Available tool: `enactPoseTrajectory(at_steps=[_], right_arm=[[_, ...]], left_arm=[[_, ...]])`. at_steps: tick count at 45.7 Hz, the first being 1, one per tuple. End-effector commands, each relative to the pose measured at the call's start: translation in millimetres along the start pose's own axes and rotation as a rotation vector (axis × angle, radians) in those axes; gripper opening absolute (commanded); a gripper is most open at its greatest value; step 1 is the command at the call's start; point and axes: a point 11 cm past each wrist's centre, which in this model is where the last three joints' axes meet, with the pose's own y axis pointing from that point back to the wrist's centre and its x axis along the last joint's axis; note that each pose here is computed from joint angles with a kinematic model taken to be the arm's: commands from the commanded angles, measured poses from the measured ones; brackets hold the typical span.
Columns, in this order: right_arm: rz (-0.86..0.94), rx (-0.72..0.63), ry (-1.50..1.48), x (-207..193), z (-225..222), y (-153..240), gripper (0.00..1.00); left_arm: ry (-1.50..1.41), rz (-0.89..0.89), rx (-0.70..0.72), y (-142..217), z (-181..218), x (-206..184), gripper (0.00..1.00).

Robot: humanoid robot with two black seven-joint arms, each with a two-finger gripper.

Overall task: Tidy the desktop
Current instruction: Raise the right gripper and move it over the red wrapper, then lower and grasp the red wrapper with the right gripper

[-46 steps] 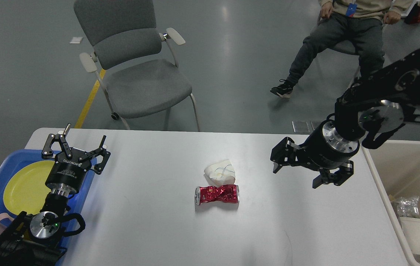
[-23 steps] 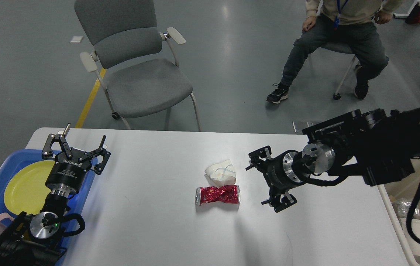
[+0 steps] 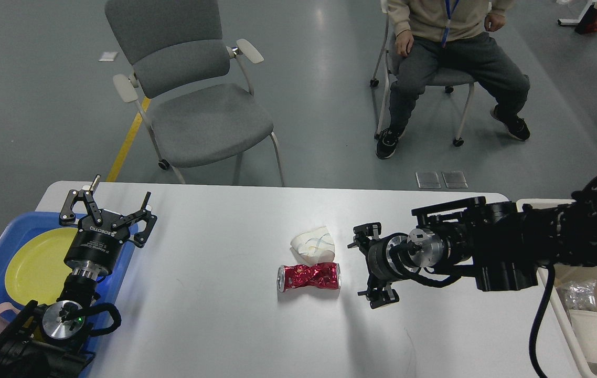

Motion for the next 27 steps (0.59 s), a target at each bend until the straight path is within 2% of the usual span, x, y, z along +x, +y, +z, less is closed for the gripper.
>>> enactPoseTrajectory(at_steps=[1, 16, 27], right_arm=[[-0.042, 0.000, -0.045, -10.7, 6.6, -11.9, 1.00], [-0.111, 0.032, -0.171, -24.4, 9.5, -43.5, 1.00], [-0.132, 0.094, -0.166, -22.4, -5.3, -49.1, 1.00]], left_arm=[[0.000, 0.000, -0.001, 0.0, 0.1, 0.0, 0.96], [0.000, 0.000, -0.001, 0.0, 0.1, 0.0, 0.96], [0.000, 0.000, -0.001, 0.0, 0.1, 0.0, 0.96]])
